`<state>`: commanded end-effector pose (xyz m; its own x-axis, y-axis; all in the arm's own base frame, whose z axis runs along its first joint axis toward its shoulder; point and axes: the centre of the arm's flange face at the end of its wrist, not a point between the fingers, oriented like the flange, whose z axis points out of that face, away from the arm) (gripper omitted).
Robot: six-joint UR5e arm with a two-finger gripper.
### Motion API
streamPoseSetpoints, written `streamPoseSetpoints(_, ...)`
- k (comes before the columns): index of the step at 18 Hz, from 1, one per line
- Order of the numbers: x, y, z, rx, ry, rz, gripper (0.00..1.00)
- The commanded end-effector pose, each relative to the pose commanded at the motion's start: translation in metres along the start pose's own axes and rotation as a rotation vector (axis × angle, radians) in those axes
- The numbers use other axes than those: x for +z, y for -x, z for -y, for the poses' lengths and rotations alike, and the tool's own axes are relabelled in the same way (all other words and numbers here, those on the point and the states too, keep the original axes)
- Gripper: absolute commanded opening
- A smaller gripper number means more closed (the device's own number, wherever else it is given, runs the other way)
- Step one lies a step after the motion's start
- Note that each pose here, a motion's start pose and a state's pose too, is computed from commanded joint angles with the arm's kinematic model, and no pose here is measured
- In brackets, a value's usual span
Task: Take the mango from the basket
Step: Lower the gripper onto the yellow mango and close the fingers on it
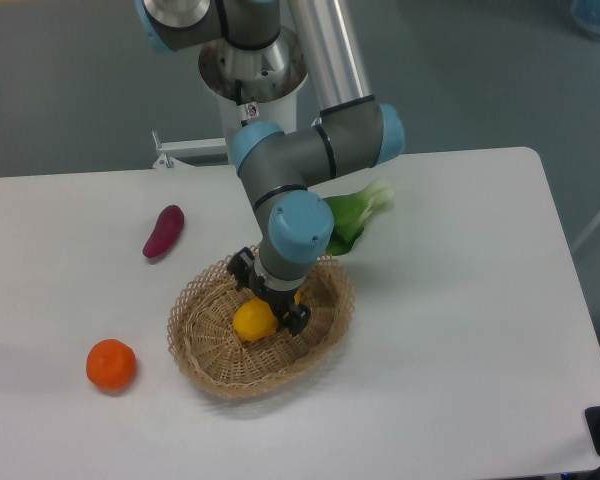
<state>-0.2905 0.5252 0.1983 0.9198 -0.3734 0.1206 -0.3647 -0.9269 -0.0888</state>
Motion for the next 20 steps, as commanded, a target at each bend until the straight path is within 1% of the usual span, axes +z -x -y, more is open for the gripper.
streamPoseSetpoints(1, 0.001, 0.0, 0.0, 0.0, 0.001, -0.001, 0.92)
streamPoseSetpoints(2, 0.001, 0.0, 0.0, -0.002, 0.001, -0.001, 0.83)
streamPoseSetpoints(6, -0.004, 0.001, 0.0, -0.003, 0.001, 0.001, 0.39)
streamPoseSetpoints(7, -0.005, 0.001, 0.0, -0.003, 0.0, 0.004, 0.36)
streamPoseSetpoints(14, -0.026, 0.005, 0.001, -0.005, -0.017, 0.029, 0.36)
streamPoseSetpoints(18, -0.044, 0.015, -0.01, -0.023, -0.034, 0.048, 0.36)
streamPoseSetpoints(20, -0.058, 0.026, -0.016, -0.037, -0.045, 0.042, 0.36)
